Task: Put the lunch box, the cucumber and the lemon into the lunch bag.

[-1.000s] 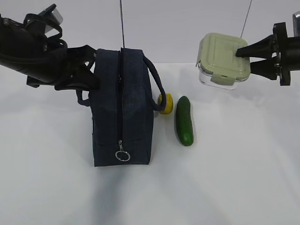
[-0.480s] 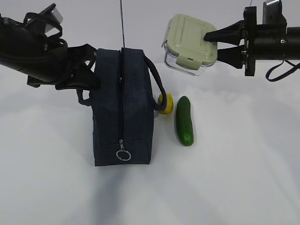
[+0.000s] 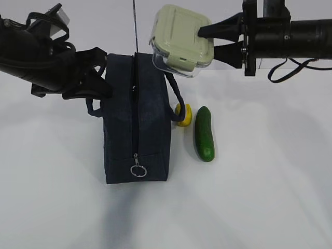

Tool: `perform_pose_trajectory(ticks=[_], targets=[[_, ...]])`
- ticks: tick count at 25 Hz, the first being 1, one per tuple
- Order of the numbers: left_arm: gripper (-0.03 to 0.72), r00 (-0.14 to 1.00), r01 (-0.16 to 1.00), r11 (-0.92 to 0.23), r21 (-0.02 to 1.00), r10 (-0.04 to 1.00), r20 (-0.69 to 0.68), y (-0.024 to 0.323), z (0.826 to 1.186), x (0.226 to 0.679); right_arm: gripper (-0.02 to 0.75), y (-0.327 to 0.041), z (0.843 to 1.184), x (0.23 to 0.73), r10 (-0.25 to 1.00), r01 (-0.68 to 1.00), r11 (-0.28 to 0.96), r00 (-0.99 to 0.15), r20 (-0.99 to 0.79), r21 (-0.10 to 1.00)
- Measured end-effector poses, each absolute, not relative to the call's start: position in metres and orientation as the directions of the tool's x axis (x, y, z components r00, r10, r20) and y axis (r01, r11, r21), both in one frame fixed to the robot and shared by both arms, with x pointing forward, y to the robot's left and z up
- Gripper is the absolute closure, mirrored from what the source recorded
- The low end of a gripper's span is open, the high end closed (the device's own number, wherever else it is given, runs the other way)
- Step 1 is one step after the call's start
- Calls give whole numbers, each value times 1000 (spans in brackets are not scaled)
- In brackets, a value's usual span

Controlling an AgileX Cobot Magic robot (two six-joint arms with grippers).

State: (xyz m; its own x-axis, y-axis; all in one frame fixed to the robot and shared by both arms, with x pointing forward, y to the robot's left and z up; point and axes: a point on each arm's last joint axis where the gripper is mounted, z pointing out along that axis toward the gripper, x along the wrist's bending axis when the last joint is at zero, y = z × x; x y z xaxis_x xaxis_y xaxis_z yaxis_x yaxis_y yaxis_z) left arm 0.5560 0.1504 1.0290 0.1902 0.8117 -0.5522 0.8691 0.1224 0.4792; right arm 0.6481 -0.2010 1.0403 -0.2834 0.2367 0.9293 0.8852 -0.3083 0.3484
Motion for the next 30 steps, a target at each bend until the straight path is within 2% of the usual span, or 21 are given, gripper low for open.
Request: perform_pose_trajectory(ticks=[5,9,18,23,30], targets=[[670,190,869,122,479,812,-552,150,1029,556,396,-191,1064,653,222,860,-286,-369,902,422],[670,190,869,122,479,812,-552,150,1029,556,396,-180,1070,651,212,859,-258,-395,894,441],[670,190,869,122,479,812,-552,150,1029,556,396,-153,1065,640,228,875,-149,-423,877,461],[670,191,869,122,480,812,-552,150,1029,556,396,-146,1063,638,237,875,-133,-427,872,465],[670,191,869,122,480,812,-552,150,1029,556,396,-142,1030,650,302,897,-125,-373,877,424]])
